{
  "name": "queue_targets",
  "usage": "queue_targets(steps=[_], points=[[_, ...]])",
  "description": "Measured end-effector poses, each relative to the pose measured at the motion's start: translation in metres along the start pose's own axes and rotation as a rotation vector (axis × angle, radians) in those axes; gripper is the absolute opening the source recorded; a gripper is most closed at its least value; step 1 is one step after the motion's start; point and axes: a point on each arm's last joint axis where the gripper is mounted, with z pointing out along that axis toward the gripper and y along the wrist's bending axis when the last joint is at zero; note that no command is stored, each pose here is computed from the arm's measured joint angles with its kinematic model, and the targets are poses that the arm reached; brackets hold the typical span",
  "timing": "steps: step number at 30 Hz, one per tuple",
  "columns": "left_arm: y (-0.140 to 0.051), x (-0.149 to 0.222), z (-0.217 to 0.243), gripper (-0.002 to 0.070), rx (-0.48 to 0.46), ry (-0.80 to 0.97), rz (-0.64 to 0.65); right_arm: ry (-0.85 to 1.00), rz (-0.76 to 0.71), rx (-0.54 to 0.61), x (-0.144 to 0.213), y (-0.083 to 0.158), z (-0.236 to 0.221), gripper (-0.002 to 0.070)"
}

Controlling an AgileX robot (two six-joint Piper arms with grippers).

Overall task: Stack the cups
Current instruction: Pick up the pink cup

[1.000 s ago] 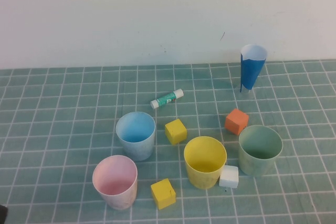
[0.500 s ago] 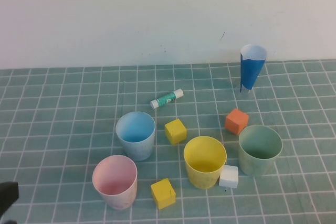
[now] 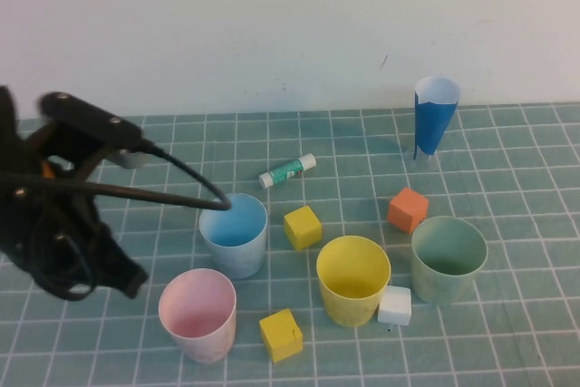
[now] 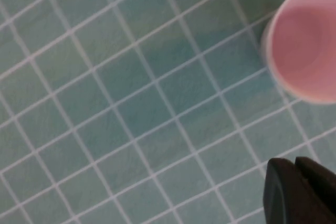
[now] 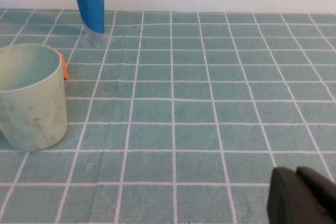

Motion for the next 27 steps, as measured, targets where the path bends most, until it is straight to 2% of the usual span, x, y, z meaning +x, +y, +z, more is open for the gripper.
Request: queue_targets(steps=[6, 10, 13, 17, 20, 22, 27], points=[[-0.014, -0.013, 0.002, -0.0003, 0.051, -0.021, -0.002, 0.0, 0.0, 0.0, 0.0, 0.0, 0.0, -0.0001], [-0.018, -0.015, 0.015, 0.001, 0.083, 0.052, -0.009, 0.0, 0.0, 0.0, 0.0, 0.0, 0.0, -0.0001], [-0.022, -0.019, 0.027, 0.009, 0.109, 0.098, -0.018, 0.0, 0.0, 0.0, 0.0, 0.0, 0.0, -0.0001], [-0.027, -0.026, 0.042, 0.0325, 0.147, 0.123, -0.047, 0.0, 0.0, 0.0, 0.0, 0.0, 0.0, -0.0001], [-0.029, -0.031, 0.052, 0.0464, 0.157, 0.123, -0.061, 0.0, 0.0, 0.0, 0.0, 0.0, 0.0, -0.0001], [-0.03, -0.034, 0.058, 0.0494, 0.159, 0.123, -0.065, 0.0, 0.001, -0.001, 0.0, 0.0, 0.0, -0.0001], [-0.031, -0.04, 0.073, 0.0479, 0.151, 0.121, -0.074, 0.0, 0.001, -0.001, 0.0, 0.0, 0.0, -0.0001]])
